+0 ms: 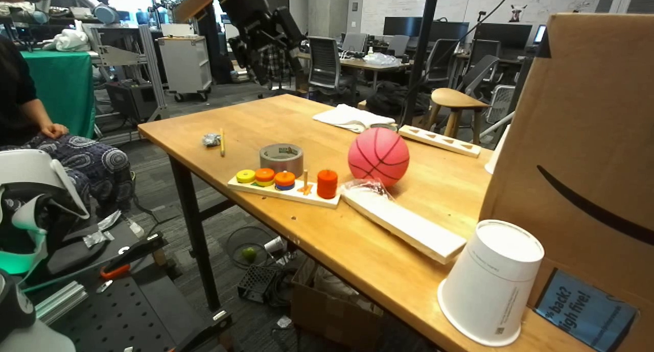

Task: Move the ball to the right

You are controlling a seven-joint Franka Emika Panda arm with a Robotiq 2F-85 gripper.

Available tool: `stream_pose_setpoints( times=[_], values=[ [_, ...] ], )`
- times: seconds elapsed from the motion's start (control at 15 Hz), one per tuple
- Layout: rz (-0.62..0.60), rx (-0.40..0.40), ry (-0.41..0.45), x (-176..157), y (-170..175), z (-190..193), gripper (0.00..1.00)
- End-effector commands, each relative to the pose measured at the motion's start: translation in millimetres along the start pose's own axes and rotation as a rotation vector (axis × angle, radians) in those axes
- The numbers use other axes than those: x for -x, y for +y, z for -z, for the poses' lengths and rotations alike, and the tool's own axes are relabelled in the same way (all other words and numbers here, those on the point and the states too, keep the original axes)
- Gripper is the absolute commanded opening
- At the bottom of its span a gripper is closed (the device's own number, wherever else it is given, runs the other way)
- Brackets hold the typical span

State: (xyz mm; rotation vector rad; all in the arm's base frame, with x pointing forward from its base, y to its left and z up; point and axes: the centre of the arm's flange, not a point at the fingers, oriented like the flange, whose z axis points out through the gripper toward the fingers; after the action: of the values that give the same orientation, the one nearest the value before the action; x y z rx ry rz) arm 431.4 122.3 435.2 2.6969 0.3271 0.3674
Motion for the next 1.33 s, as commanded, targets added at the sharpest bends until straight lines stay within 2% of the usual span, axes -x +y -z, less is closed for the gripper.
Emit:
stream_pose_setpoints(
  times=[0.0, 0.4, 0.73, 0.87, 0.93, 1.27],
  values=[
    [-0.004, -0.025, 0.016, 28, -39, 24, 1.0],
    [0.046, -0.186, -0.021, 35, -77, 21, 1.0],
    [0.073, -0.275, -0.072, 32, -87, 9, 1.0],
    [0.052, -0.337, -0.104, 31, -88, 7, 1.0],
    [0.051, -0.275, -0.103, 35, -90, 5, 1.0],
    [0.048, -0.307, -0.121, 34, -89, 0, 1.0]
  ],
)
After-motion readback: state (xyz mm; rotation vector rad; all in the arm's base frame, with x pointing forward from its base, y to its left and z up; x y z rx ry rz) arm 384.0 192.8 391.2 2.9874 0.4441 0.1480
